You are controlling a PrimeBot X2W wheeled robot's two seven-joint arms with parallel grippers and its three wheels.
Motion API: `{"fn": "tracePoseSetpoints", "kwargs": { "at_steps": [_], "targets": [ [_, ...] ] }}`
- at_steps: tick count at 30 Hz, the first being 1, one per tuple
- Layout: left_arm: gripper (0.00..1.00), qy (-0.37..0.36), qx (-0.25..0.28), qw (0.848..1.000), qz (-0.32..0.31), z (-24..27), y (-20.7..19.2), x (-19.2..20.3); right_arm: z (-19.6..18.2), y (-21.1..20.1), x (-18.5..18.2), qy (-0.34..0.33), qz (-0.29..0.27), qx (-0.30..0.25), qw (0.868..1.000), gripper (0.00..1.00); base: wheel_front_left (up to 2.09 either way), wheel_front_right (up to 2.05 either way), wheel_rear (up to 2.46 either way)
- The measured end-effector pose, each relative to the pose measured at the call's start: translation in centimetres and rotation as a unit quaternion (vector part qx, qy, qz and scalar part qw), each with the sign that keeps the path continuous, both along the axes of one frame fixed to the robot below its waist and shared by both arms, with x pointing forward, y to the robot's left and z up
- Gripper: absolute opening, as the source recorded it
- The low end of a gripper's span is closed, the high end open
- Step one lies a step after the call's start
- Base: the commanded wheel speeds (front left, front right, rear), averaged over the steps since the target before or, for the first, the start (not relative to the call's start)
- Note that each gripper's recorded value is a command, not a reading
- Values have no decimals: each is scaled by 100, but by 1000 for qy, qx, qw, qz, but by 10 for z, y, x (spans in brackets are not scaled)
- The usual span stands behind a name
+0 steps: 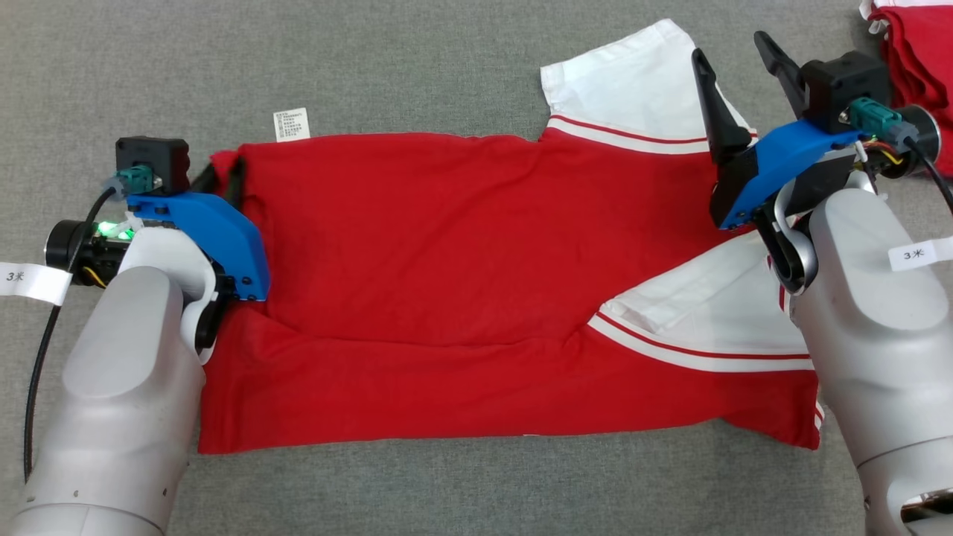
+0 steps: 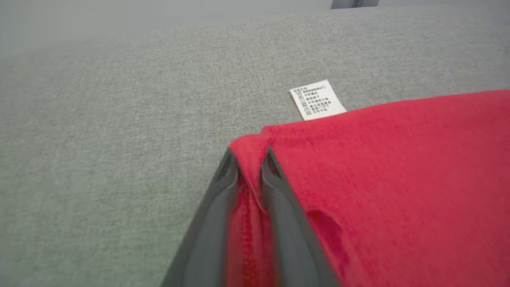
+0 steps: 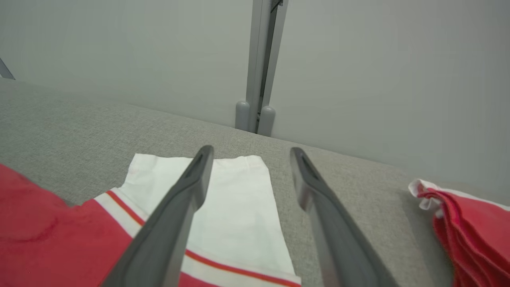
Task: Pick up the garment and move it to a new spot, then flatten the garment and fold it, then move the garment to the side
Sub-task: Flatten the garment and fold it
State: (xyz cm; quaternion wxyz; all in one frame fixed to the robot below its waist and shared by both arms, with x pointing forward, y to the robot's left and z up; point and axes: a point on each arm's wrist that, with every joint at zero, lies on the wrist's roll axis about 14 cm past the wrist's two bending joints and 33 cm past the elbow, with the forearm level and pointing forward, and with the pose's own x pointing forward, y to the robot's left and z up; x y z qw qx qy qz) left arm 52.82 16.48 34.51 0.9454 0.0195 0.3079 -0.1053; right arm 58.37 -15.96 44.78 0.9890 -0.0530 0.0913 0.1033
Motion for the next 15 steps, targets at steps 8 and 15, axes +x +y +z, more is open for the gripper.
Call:
{"fn": "tracePoseSetpoints", "kwargs": {
  "at_steps": [8, 15],
  "targets": [
    [0, -27, -3, 1000, -3, 13, -2, 4, 3, -2, 17, 20, 2, -20, 1000, 100, 0, 0, 0],
    [0, -44, -10, 999, -10, 16, -7, 8, -21, 3, 35, 103, 2, -39, 994, 100, 0, 0, 0]
  ]
}}
